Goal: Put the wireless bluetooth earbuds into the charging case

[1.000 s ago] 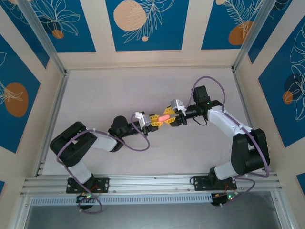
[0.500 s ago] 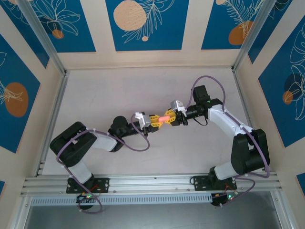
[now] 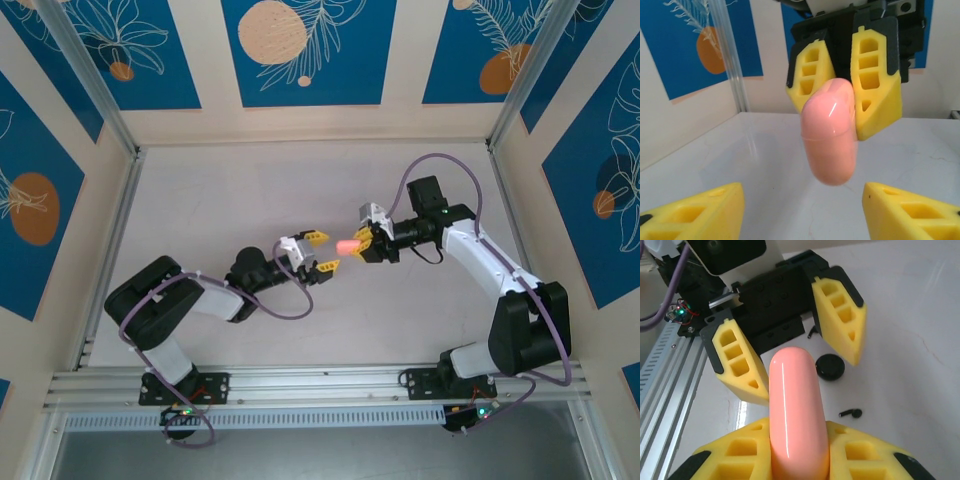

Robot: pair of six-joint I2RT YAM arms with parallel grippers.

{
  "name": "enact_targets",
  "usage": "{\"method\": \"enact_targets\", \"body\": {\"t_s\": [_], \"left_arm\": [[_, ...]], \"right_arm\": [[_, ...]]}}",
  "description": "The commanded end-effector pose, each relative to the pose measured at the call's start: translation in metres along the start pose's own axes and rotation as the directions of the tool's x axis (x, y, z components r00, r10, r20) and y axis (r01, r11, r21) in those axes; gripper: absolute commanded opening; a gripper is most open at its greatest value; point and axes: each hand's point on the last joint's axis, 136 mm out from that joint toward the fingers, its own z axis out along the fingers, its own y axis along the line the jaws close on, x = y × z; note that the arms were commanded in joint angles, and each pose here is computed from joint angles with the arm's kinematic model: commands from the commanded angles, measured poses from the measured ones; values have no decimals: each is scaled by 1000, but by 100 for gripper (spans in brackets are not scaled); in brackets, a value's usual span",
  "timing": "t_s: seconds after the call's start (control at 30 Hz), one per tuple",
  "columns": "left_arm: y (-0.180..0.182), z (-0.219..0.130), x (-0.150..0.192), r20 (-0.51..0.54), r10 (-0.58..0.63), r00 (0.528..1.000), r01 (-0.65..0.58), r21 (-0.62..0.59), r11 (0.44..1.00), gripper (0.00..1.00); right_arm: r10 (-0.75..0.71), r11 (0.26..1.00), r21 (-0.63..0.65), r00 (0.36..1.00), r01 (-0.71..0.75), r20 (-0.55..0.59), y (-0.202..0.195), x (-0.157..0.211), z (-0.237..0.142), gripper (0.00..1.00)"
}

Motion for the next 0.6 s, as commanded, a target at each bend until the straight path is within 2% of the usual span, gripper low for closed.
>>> {"method": "enact_targets", "body": {"t_s": [0.0, 0.07, 0.17, 0.33, 0.57], "left_arm": [[12, -7, -10, 26, 16, 1000, -14, -93, 996, 65], [17, -12, -5, 12, 10, 1000, -8, -131, 991, 66], [27, -18, 2, -6, -22, 1000, 21, -204, 979, 67], [43, -30, 18, -32, -90, 995, 76, -319, 945, 67], [51, -40, 39, -59, -170, 984, 133, -394, 909, 66]], "right_arm": [[209, 977, 39, 978, -209, -22, -8, -3, -7, 12], [307, 950, 75, 951, -304, -38, -17, 1, -7, 9], [421, 904, 109, 906, -414, -50, -26, 6, -8, 9], [531, 846, 114, 843, -521, -88, -31, 16, -7, 11], [680, 733, 159, 713, -661, -172, -55, 43, -6, 10]]}}
